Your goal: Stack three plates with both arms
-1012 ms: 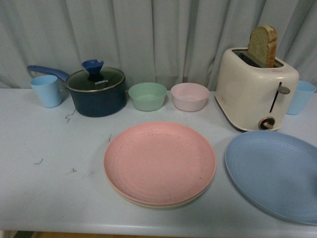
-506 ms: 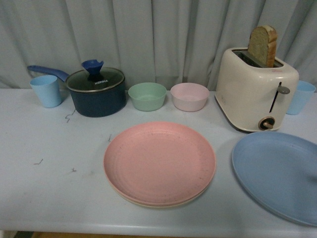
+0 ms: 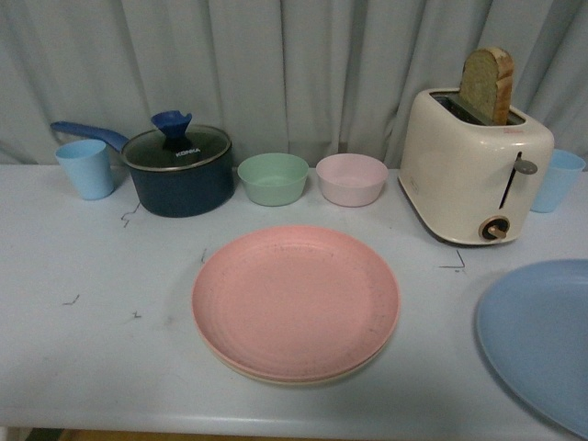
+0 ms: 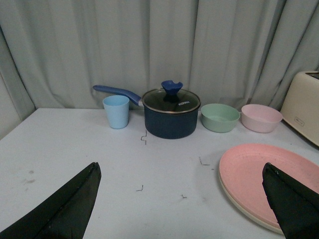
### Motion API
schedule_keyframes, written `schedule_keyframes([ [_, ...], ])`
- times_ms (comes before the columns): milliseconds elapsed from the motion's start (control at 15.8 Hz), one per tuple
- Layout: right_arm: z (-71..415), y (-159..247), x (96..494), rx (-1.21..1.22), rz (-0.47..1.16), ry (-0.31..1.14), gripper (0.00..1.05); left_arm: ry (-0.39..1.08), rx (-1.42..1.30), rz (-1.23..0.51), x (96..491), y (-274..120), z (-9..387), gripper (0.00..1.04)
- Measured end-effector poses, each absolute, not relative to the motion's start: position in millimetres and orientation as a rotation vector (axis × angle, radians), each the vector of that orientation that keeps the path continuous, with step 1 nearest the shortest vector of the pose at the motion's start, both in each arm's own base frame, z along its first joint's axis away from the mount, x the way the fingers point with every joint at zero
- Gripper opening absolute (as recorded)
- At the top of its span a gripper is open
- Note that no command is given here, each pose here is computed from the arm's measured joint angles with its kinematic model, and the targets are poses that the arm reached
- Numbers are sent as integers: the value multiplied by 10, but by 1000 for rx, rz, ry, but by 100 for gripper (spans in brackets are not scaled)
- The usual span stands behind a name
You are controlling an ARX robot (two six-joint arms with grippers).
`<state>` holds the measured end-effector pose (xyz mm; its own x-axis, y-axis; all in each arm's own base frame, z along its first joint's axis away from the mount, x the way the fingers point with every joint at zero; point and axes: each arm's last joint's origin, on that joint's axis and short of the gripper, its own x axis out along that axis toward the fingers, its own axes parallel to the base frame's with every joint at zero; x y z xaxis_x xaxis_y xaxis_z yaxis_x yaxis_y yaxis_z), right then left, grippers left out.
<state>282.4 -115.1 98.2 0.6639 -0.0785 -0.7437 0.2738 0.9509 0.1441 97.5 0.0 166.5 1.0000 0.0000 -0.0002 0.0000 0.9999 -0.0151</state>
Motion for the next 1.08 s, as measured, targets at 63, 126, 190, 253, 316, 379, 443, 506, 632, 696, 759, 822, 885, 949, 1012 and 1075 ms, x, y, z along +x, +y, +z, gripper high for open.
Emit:
schedule_keyframes([
  [63,1128,-1205,2694,269,-203,815,3,0,-15,0,975,0,1664,98],
  [126,1318,-1203,2601,294,-174,785,3,0,-15,0,975,0,1665,98],
  [190,1587,-1120,2548,309,-107,713,3,0,-15,0,975,0,1665,98],
  [253,1794,-987,2531,320,-42,655,3,0,-15,0,975,0,1665,98],
  [316,1956,-785,2554,322,28,601,3,0,-15,0,975,0,1665,98],
  [379,2006,-607,2611,333,83,575,3,0,-15,0,975,0,1665,98],
  [443,1983,-425,2697,353,122,579,3,0,-15,0,975,0,1665,98],
  [506,1900,-212,2805,376,151,604,3,0,-15,0,975,0,1665,98],
  [632,1711,127,2950,428,191,671,3,0,-15,0,975,0,1665,98],
  [696,1604,328,3037,448,208,694,3,0,-15,0,975,0,1665,98],
  [759,1524,465,3114,459,205,709,3,0,-15,0,975,0,1665,98],
  [822,1456,550,3185,466,182,721,3,0,-15,0,975,0,1665,98],
  [885,1378,621,3251,464,164,731,3,0,-15,0,975,0,1665,98],
  [949,1257,689,3322,467,145,755,3,0,-15,0,975,0,1665,98],
  [1012,1176,735,3356,470,133,773,3,0,-15,0,975,0,1665,98],
  [1075,1121,781,3396,465,120,782,3,0,-15,0,975,0,1665,98],
])
